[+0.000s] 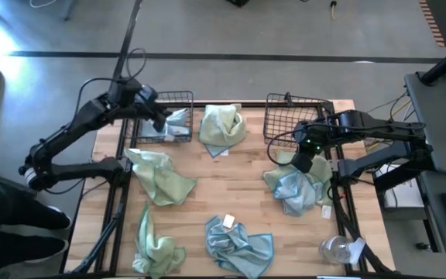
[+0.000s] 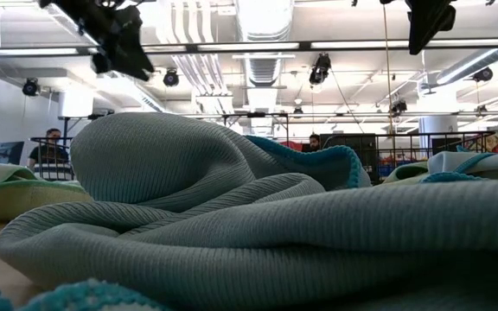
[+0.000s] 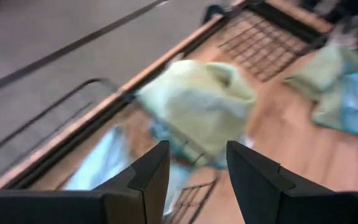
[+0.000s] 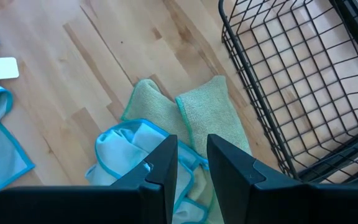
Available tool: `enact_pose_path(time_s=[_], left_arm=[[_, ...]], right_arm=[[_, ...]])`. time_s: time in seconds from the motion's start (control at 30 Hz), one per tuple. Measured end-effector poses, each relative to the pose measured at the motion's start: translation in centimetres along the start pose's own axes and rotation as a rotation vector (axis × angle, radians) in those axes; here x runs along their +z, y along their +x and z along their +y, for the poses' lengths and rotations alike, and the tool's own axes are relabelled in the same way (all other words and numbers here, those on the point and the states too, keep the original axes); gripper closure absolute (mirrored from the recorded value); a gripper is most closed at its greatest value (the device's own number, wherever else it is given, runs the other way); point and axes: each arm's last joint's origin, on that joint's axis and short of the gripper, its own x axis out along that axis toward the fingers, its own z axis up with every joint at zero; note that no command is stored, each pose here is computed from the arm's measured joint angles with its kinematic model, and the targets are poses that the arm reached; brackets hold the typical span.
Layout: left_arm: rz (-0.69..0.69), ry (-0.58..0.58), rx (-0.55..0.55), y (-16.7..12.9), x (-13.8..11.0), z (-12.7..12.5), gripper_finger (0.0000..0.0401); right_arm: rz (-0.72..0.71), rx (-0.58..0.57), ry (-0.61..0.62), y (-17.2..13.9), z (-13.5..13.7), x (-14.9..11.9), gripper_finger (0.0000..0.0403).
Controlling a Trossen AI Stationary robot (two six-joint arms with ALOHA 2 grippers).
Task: Sort microfiber towel by color & place in baskets
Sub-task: Put the green microfiber towel into the right wire basket
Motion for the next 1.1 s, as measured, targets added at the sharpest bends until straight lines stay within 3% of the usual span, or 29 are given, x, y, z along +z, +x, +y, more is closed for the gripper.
enact_pose_path(time_s=[0.13,0.27,0.5,0.63,1.1], left_arm=[[-0.016,0.009,-0.129,2.7,0.6,-1.3,0.0257],[0.026,0.04,-0.185,5.7,0.6,-2.6,0.0257],[0.169,0.069,-0.198,10.9,-0.6,-3.1,0.0257],[0.176,0.083,-0.198,13.4,-0.6,-3.0,0.0257],[0.166,0.518,-0.216,17.6,2.8,-3.9,0.0257]], right_arm=[[0.0,0.0,-0.001,0.0,0.0,0.0,0.0321],[0.001,0.0,0.0,0.0,0.0,0.0,0.0321],[0.005,-0.002,-0.002,0.0,0.0,0.0,0.0321],[0.01,-0.005,-0.004,0.0,0.0,-0.1,0.0321],[0.012,-0.005,-0.032,0.0,-0.1,-0.1,0.0321]])
